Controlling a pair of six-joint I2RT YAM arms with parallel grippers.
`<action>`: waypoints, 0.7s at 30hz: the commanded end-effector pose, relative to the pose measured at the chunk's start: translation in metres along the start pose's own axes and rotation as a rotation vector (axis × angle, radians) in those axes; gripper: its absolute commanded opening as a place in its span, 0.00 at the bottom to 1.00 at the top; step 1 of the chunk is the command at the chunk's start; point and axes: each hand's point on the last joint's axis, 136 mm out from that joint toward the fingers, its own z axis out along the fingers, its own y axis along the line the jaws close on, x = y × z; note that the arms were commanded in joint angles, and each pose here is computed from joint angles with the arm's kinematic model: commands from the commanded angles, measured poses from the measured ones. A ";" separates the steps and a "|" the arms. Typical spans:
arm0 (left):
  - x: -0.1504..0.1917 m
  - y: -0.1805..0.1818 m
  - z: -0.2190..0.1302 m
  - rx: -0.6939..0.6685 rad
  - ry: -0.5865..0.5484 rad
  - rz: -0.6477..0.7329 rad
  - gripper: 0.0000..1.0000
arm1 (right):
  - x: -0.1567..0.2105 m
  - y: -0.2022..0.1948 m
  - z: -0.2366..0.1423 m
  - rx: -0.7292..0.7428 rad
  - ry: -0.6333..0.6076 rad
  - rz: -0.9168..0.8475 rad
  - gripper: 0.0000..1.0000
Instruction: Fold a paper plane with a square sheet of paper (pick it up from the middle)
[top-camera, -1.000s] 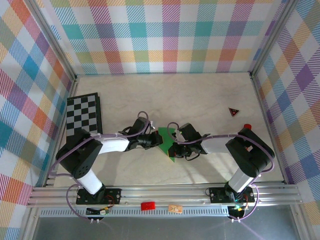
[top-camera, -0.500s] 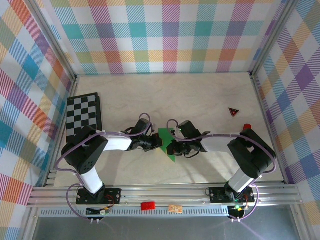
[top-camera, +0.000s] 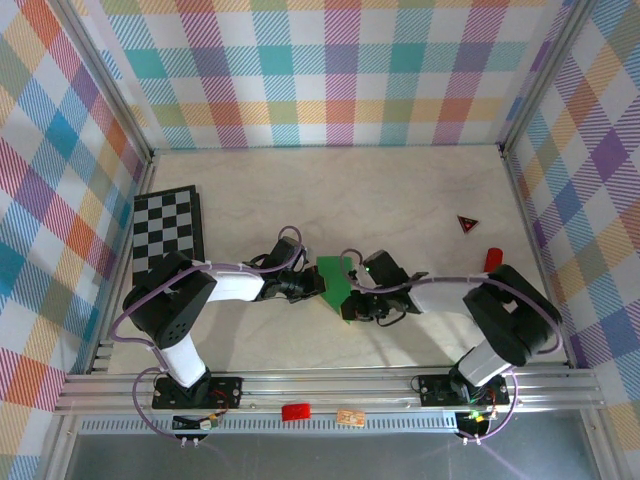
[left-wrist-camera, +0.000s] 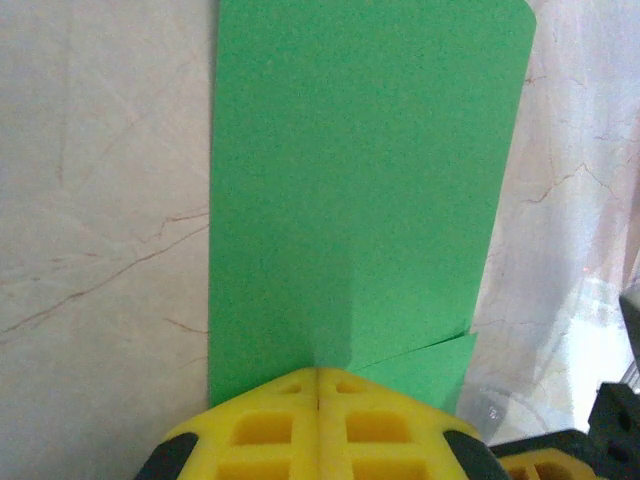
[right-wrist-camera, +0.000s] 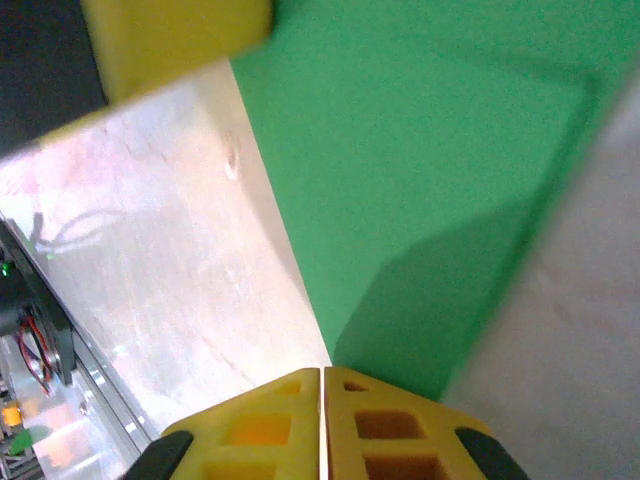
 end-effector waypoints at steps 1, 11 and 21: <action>0.014 0.042 0.005 -0.158 0.021 -0.067 0.00 | 0.027 -0.014 -0.004 0.030 0.053 -0.010 0.12; 0.016 0.041 0.003 -0.136 0.011 -0.085 0.00 | -0.003 0.032 -0.022 -0.098 -0.043 -0.072 0.13; 0.015 0.039 0.004 -0.126 0.012 -0.082 0.00 | -0.044 0.033 0.012 -0.053 -0.006 -0.045 0.14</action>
